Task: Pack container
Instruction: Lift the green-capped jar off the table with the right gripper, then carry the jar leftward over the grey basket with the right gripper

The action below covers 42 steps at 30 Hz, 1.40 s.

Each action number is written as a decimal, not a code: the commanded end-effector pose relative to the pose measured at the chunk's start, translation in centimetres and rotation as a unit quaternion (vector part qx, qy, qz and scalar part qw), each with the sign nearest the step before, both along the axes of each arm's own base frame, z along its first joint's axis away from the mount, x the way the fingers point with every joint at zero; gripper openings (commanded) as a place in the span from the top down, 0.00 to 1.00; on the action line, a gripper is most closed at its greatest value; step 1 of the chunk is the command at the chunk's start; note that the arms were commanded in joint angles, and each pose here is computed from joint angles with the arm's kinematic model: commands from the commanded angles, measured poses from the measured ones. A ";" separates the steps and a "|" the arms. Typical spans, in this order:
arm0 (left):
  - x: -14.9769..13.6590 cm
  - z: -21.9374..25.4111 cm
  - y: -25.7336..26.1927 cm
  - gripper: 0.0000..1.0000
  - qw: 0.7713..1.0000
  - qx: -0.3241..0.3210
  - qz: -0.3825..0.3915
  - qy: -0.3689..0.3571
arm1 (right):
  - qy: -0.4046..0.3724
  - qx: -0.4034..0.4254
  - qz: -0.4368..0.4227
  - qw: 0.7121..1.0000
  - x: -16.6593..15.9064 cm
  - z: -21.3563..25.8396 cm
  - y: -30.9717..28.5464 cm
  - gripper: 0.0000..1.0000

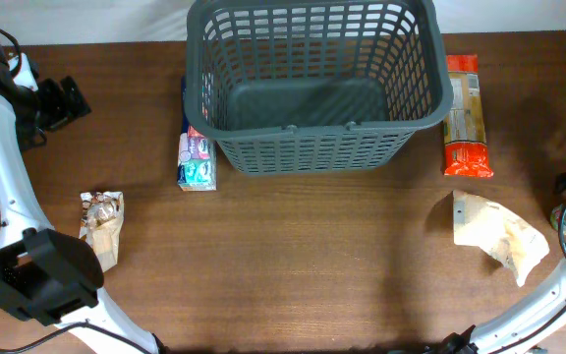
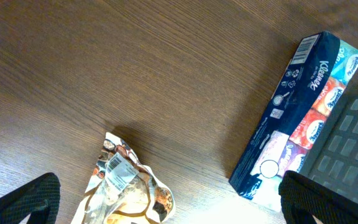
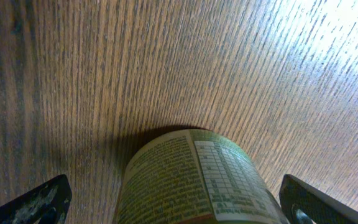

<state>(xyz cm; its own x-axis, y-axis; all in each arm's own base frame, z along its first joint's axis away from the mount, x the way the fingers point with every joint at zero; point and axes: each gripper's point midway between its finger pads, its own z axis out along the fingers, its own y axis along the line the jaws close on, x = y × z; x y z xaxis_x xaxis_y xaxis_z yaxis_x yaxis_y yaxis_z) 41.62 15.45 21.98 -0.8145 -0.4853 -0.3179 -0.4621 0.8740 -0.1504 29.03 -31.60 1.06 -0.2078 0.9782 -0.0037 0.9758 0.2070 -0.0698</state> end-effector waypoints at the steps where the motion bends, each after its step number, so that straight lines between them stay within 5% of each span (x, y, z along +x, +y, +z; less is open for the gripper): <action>1: 0.1 -0.4 0.3 0.01 1.000 0.006 -0.005 0.006 | 0.003 0.007 0.004 1.000 0.2 -0.5 0.2 0.00; 7: 0.1 -0.4 0.3 0.01 1.000 0.006 -0.005 0.006 | 0.004 0.008 0.004 1.000 0.1 -0.5 0.3 0.40; 14: 0.1 -0.4 0.3 0.01 1.000 0.006 -0.005 0.006 | 0.014 0.019 0.004 1.000 -0.4 -0.5 0.8 0.46; 18: 0.1 -0.4 0.3 0.01 1.000 0.006 -0.005 0.006 | 0.017 0.022 0.004 1.000 -0.5 -0.5 0.9 0.96; 29: 0.1 -0.4 0.3 0.01 1.000 0.006 -0.005 0.006 | -0.020 0.006 0.021 1.000 1.3 5.2 -0.2 0.96; 35: 0.1 -0.4 0.3 0.01 1.000 0.006 -0.005 0.006 | -0.186 -0.043 0.103 0.976 6.4 19.2 -0.1 0.96; 42: 0.1 -0.4 0.3 0.01 1.000 0.006 -0.005 0.006 | -0.395 -0.090 0.250 0.879 11.1 34.8 9.0 0.96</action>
<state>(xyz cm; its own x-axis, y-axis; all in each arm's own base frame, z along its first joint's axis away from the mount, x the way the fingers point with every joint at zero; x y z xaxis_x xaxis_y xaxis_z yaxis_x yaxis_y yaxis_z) 41.62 15.45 21.98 -0.8145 -0.4853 -0.3179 -0.4621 0.8740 -0.1504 37.88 -29.20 27.59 -0.4126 0.8507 -0.3256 0.7662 0.5174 0.3810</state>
